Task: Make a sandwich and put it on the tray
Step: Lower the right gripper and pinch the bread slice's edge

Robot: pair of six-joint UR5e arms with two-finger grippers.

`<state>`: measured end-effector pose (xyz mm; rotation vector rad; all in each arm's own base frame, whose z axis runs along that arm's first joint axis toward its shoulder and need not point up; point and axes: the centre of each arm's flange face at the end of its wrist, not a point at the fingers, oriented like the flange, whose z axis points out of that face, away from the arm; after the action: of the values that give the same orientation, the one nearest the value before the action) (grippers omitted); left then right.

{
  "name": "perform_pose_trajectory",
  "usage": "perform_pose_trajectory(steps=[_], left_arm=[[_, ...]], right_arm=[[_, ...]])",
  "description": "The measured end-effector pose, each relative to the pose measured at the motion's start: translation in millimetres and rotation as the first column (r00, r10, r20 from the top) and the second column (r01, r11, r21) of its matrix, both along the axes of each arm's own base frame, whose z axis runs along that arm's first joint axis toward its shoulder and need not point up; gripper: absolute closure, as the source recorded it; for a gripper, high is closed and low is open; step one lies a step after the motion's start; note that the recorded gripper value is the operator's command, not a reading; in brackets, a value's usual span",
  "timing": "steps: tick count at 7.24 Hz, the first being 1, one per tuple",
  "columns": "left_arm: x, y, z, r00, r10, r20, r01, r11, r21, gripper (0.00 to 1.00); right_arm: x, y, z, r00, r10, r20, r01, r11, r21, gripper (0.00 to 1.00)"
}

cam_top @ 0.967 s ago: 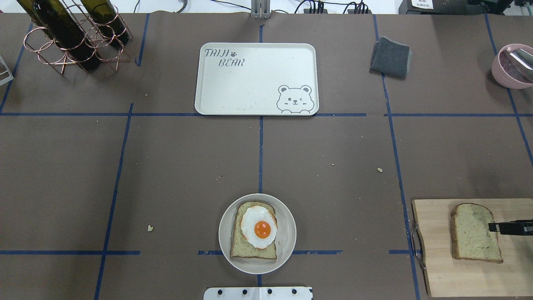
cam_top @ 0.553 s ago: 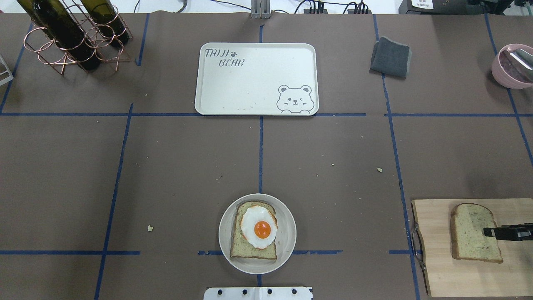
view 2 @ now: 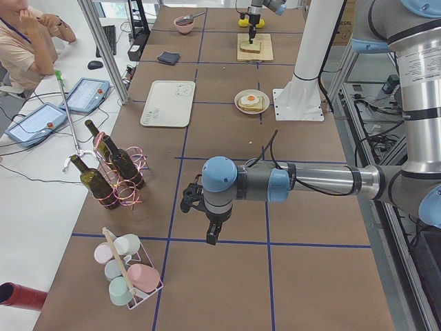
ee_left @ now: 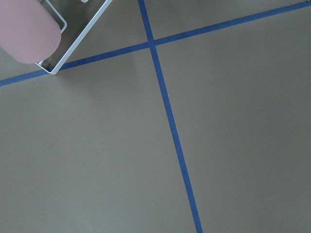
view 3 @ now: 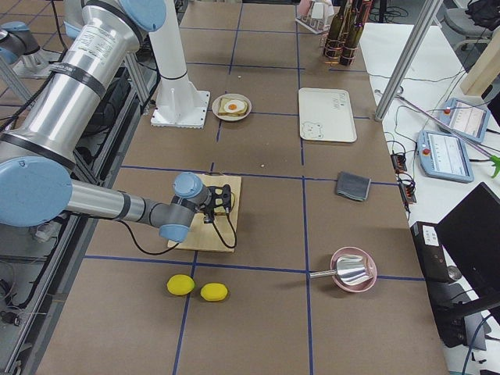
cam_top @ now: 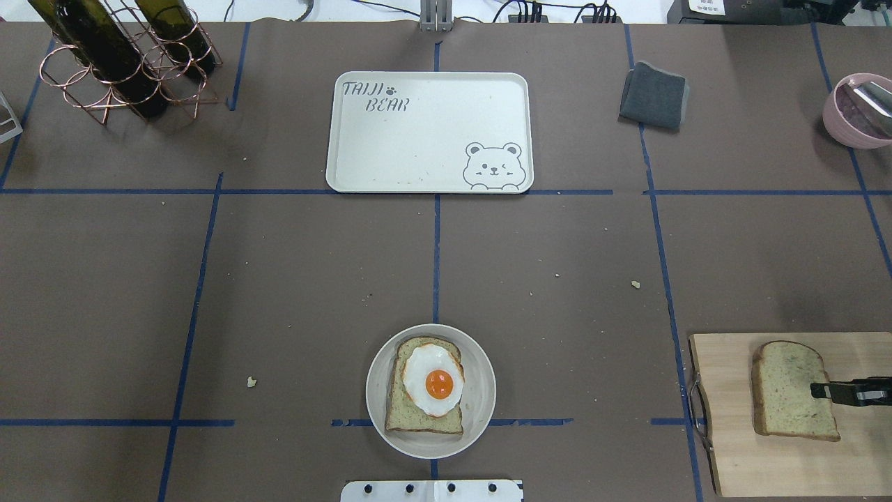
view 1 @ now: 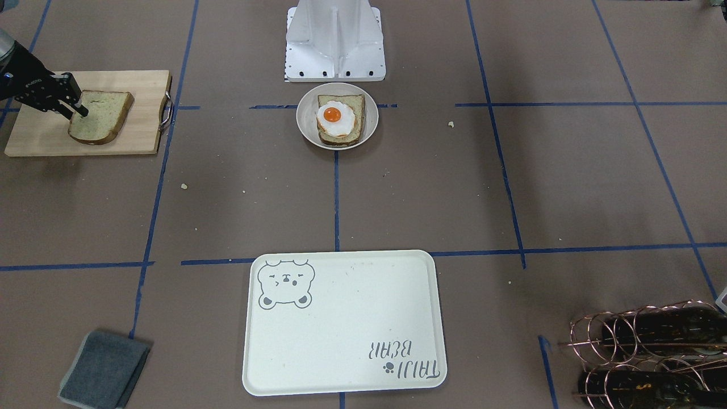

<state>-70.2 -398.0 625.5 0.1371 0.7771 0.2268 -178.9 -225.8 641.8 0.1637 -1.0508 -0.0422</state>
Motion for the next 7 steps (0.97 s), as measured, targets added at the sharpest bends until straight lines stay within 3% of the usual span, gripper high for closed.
perform_pose_trajectory(steps=[3, 7], left_arm=[[0, 0, -1, 1.000, 0.000, 0.000, 0.000, 1.000, 0.003, 0.00], [-1, 0, -1, 1.000, -0.002, 0.001, 0.002, 1.000, 0.002, 0.00]], right_arm=[[3, 4, -4, 0.999, -0.019, 0.030, 0.018, 1.000, 0.024, 1.00], [18, 17, -62, 0.970, -0.100, 0.223, 0.082, 0.993, 0.086, 1.00]])
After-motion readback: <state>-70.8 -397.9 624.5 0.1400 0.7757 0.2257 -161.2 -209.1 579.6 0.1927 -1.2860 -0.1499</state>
